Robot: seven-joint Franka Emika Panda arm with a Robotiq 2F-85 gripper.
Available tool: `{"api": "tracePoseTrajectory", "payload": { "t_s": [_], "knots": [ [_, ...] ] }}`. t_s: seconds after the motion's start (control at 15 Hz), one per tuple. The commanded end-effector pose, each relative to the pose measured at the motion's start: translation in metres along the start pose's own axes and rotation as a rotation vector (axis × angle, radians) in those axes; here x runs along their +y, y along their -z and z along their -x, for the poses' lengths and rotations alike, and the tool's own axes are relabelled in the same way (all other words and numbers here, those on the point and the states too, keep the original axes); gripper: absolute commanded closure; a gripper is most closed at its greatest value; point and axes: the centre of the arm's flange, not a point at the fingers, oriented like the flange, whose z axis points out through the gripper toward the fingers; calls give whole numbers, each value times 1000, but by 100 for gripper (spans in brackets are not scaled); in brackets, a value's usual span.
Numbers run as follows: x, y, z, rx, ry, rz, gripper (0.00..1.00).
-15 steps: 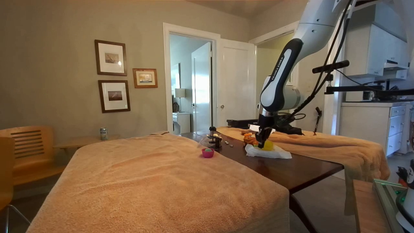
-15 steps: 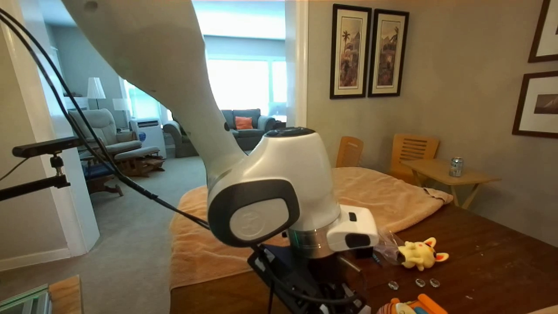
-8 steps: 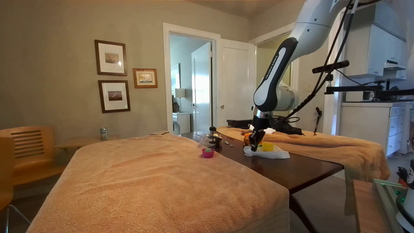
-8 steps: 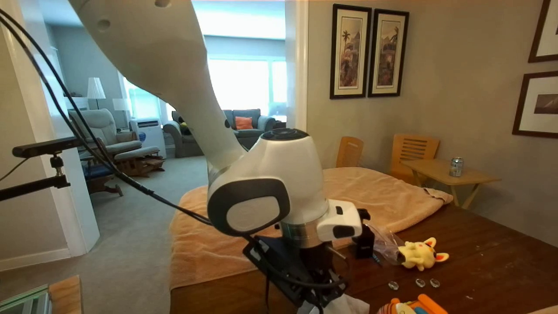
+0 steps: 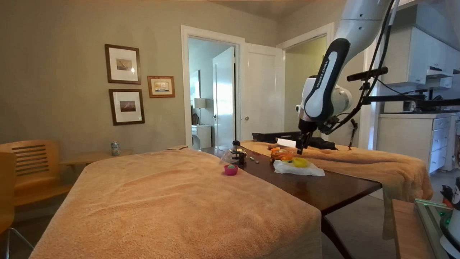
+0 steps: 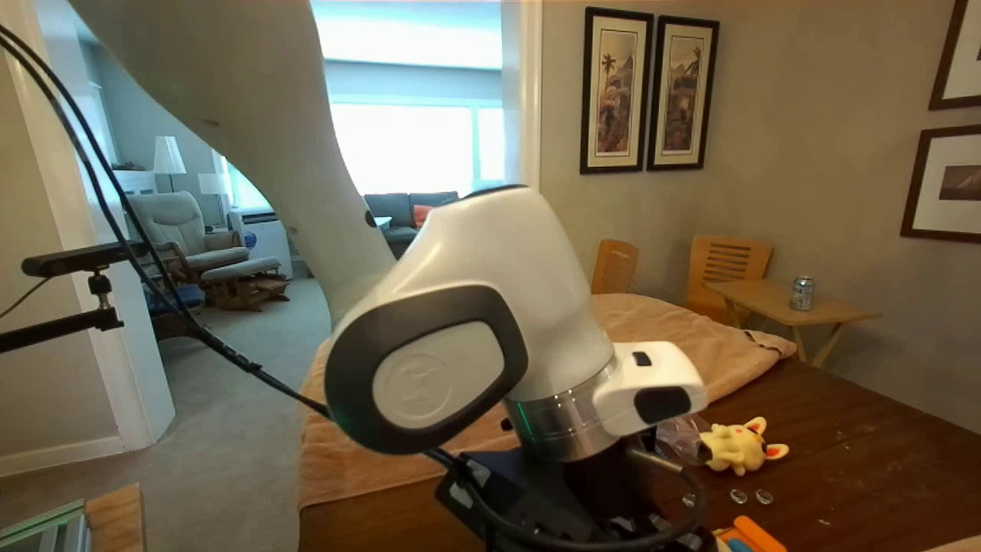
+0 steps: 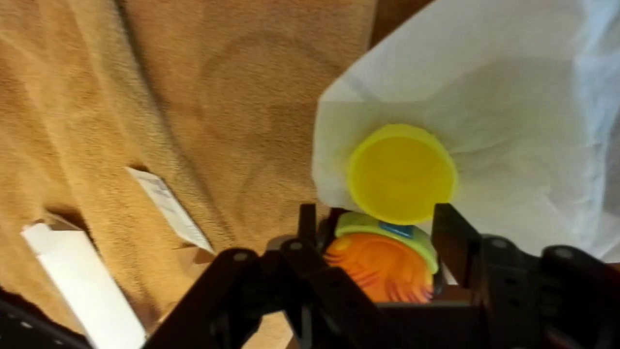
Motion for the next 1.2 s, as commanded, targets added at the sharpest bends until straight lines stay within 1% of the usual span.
{"api": "tracePoseTrajectory", "payload": {
  "t_s": [0.0,0.07,0.2,0.27,0.4,0.6,0.73,0.93,1.13],
  "knots": [
    [-8,23,10,10,-9,62,4],
    [-9,25,11,16,-12,62,0],
    [-15,19,7,24,-38,42,0],
    [5,11,3,3,-15,47,1],
    [-5,11,0,5,-17,38,0],
    [-3,9,2,-10,-21,34,0],
    [-1,6,4,0,-23,9,0],
    [-5,-1,3,18,-17,-54,0],
    [-14,-7,3,12,-10,-75,0]
  ]
}}
